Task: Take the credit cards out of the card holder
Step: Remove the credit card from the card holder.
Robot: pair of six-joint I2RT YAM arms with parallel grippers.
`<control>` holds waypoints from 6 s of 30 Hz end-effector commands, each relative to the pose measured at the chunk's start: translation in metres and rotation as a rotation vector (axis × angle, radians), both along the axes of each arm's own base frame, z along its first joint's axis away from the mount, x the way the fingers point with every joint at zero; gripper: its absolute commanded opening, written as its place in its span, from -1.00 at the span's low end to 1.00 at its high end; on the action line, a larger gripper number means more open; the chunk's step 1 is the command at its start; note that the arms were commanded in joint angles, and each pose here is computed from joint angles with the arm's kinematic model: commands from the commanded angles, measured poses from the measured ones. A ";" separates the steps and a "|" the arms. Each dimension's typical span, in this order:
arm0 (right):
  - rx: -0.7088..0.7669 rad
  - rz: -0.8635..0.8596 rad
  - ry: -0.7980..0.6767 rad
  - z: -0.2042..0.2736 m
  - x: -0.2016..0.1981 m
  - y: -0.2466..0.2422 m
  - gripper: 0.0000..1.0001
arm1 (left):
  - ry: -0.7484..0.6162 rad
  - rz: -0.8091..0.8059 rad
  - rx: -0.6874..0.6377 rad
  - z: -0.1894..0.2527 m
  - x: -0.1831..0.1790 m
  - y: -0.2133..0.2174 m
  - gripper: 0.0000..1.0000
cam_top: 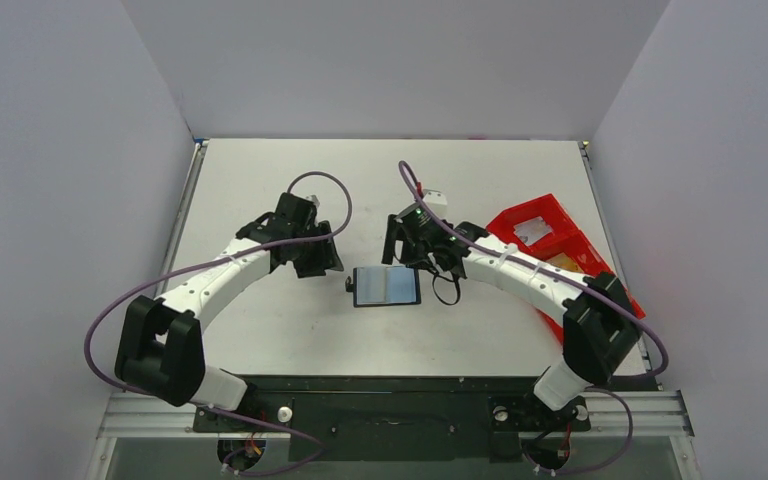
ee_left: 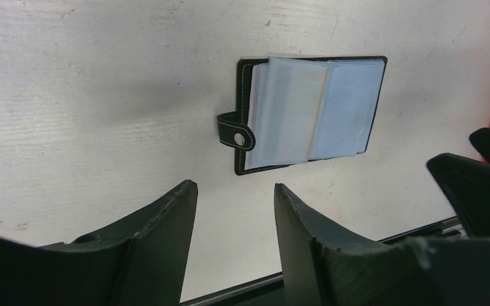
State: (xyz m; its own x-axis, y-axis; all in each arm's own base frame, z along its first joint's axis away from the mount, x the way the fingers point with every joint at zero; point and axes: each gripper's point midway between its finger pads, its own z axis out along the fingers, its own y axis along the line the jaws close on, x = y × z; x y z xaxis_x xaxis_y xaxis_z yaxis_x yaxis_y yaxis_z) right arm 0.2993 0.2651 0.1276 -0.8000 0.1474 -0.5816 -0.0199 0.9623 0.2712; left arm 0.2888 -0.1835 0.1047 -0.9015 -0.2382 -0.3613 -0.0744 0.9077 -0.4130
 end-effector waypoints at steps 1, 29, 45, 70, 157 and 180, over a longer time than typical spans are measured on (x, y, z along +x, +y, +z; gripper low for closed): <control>0.038 0.062 -0.035 0.006 0.007 0.034 0.72 | -0.076 0.054 -0.013 0.015 0.011 0.008 -0.09; -0.121 0.144 0.116 -0.083 -0.010 0.078 0.35 | -0.047 0.066 -0.013 0.006 0.008 0.022 -0.09; -0.232 0.131 0.182 -0.119 -0.019 0.064 -0.25 | -0.033 0.062 -0.028 0.004 0.006 0.019 -0.10; 0.004 0.128 0.347 -0.168 -0.035 0.035 -1.00 | 0.011 -0.060 -0.077 -0.006 -0.002 -0.034 -0.10; 0.085 -0.138 0.046 -0.036 0.005 -0.042 0.25 | 0.018 -0.179 -0.161 -0.046 0.015 -0.108 -0.89; 0.073 -0.213 -0.007 -0.020 -0.005 -0.076 0.25 | -0.008 -0.287 -0.218 -0.034 0.020 -0.166 -0.22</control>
State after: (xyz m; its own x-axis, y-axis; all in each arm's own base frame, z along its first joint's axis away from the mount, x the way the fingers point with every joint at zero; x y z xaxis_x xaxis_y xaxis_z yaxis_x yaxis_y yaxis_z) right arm 0.2917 0.2000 0.0965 -0.7808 0.3287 -0.5314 0.1568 0.9263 0.3426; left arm 0.2963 -0.3288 0.0557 -0.9550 -0.0576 -0.2910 0.1225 0.8169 -0.5636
